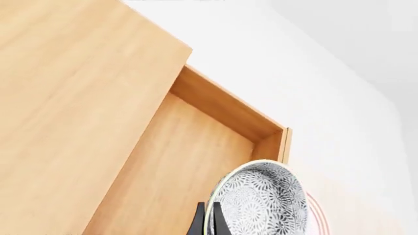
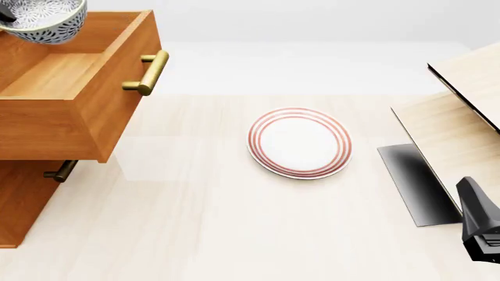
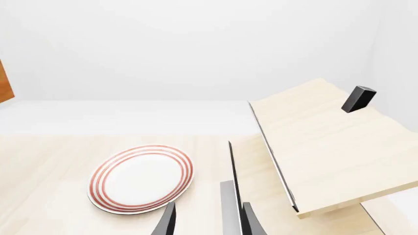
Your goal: Open the top drawer of the cabinet and put the bowl in it.
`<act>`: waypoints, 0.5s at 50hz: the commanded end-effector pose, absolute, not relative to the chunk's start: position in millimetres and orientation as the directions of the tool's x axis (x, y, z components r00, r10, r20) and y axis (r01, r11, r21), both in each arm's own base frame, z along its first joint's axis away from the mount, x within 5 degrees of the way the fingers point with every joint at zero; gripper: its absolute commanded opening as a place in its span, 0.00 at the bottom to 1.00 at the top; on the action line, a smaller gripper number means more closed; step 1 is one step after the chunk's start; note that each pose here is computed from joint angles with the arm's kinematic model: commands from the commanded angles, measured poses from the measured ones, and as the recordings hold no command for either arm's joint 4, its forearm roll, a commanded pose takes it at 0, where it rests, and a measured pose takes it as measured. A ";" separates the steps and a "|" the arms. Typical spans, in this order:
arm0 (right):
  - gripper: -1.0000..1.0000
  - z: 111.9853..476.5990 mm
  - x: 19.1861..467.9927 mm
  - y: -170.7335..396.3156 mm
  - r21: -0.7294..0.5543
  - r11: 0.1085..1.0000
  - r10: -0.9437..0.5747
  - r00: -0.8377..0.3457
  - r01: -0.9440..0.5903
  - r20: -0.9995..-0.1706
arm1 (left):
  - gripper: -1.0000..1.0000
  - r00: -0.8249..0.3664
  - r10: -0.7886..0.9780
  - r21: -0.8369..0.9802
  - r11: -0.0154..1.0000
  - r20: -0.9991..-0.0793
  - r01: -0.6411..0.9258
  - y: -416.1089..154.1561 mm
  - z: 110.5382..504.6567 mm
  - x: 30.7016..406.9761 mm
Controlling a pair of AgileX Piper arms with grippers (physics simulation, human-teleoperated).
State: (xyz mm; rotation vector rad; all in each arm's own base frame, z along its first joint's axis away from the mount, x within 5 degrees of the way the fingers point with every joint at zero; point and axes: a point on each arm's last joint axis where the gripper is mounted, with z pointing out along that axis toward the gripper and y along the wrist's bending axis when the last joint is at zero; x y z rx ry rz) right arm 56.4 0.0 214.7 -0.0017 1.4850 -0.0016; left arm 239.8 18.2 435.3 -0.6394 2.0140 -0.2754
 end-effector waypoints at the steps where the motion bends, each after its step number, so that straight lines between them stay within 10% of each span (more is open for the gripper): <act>1: 1.00 214.5 56.4 0.0 -0.002 1.000 -0.002 0.086 0.000 -0.996 | 0.00 -0.369 -0.560 -0.445 0.823 -0.742 -0.354 27.3 431.9 238.0; 25: 1.00 214.5 56.4 0.0 -0.002 1.000 -0.002 0.086 0.000 -0.996 | 0.00 -0.386 -0.572 -0.444 0.814 -0.724 -0.375 31.7 409.2 265.7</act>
